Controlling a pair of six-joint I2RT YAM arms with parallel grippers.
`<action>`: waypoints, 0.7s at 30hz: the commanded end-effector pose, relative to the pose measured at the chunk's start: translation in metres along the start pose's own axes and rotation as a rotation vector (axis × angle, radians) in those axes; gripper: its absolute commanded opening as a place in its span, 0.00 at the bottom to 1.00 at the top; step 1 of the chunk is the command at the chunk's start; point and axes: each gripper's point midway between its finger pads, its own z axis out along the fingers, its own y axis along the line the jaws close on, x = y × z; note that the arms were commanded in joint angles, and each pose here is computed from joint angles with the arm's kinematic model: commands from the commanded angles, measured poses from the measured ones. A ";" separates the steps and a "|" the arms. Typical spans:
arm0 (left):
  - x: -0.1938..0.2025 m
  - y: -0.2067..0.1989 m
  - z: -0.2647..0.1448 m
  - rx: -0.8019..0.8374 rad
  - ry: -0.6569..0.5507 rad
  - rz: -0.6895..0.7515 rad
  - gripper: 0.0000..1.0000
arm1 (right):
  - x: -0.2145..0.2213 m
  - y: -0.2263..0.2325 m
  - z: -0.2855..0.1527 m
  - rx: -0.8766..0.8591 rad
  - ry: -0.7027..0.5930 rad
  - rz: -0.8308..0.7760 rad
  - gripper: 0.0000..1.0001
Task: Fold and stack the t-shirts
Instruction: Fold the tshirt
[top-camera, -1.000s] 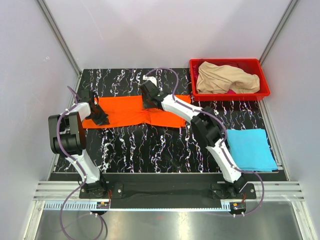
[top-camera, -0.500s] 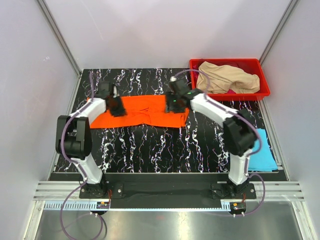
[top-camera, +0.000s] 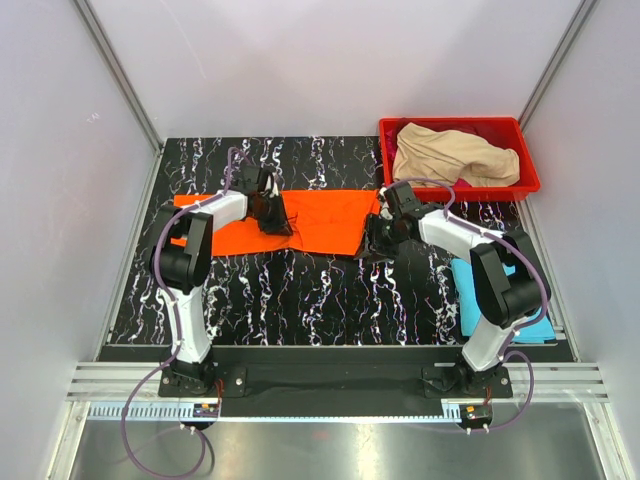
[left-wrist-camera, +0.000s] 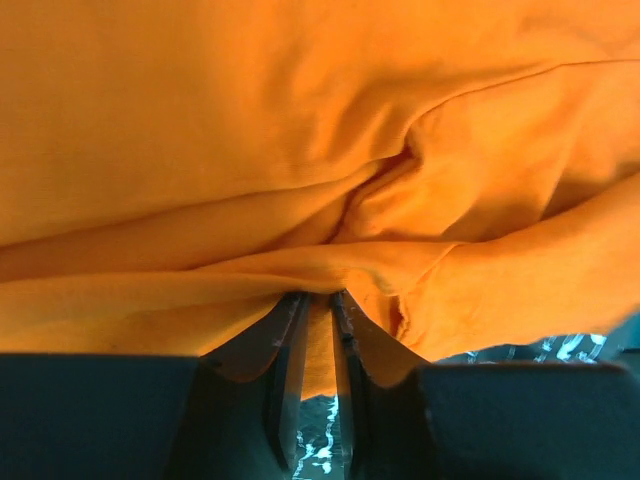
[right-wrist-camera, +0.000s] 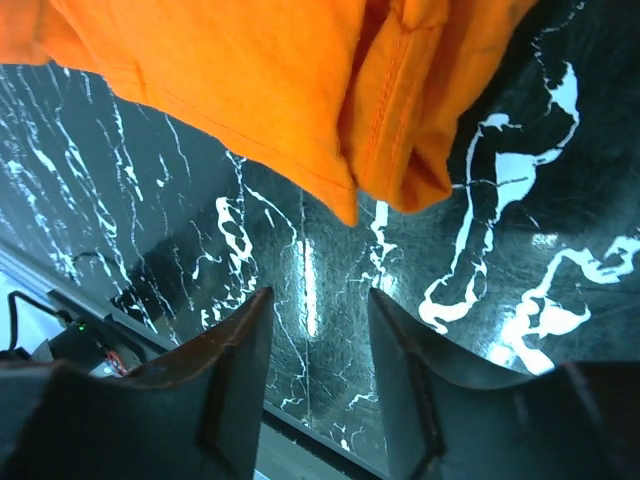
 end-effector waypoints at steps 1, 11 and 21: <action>0.006 -0.007 0.000 0.015 0.017 0.010 0.22 | -0.012 0.020 -0.007 -0.118 -0.040 -0.002 0.49; 0.017 0.002 0.004 -0.018 0.057 0.020 0.22 | -0.018 0.002 0.020 -0.092 -0.046 -0.002 0.44; 0.024 0.009 0.003 -0.041 0.081 0.031 0.22 | -0.027 -0.004 0.029 -0.096 -0.047 0.008 0.38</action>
